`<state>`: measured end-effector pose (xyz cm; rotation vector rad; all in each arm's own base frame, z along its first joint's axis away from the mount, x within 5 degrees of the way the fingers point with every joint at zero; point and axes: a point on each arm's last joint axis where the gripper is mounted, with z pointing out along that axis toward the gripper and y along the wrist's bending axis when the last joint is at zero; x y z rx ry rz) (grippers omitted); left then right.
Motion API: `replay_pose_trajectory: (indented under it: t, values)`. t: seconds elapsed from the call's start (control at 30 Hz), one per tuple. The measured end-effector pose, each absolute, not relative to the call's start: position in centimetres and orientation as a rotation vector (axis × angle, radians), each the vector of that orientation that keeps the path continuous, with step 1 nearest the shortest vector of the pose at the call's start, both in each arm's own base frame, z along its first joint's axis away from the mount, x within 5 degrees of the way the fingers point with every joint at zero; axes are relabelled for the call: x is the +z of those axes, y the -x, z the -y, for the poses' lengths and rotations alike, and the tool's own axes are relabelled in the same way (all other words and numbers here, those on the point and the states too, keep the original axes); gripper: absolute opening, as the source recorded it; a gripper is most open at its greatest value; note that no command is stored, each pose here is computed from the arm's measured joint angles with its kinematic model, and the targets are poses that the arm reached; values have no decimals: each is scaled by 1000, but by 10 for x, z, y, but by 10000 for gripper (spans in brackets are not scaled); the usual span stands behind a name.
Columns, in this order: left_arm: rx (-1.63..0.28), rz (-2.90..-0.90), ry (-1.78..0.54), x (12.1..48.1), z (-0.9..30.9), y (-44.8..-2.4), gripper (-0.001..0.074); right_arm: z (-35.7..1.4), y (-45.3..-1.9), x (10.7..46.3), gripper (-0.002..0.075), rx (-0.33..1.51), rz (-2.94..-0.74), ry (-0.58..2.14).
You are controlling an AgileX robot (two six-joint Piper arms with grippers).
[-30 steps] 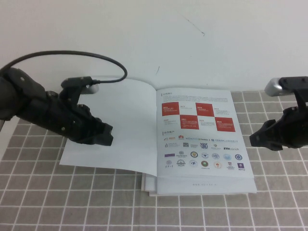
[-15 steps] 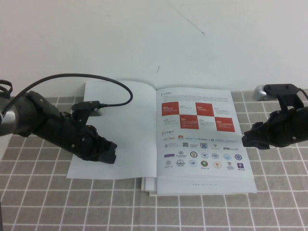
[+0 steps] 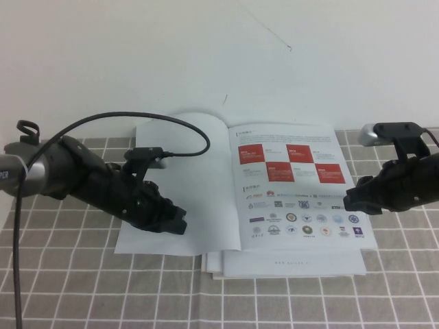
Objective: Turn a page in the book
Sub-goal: Open the closed book
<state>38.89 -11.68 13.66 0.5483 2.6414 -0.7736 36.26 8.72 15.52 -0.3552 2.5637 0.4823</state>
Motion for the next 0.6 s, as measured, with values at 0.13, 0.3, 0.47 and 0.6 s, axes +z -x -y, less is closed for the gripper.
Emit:
replay_pose_trajectory:
  t: [0.13,0.3,0.47,0.6]
  values:
    - [-779,-2639,-576,135,124,-387,-4,-86,-364,155,300,467,-2554,346]
    - [-774,-2643,-575,135,124,-387,-4,-83,-369,156,300,401,-2517,313]
    - [-775,-2645,-575,135,124,-387,-4,-81,-372,145,300,377,-2531,295]
    - [-775,-2645,-575,135,124,-387,-4,-81,-373,133,307,370,-2558,289]
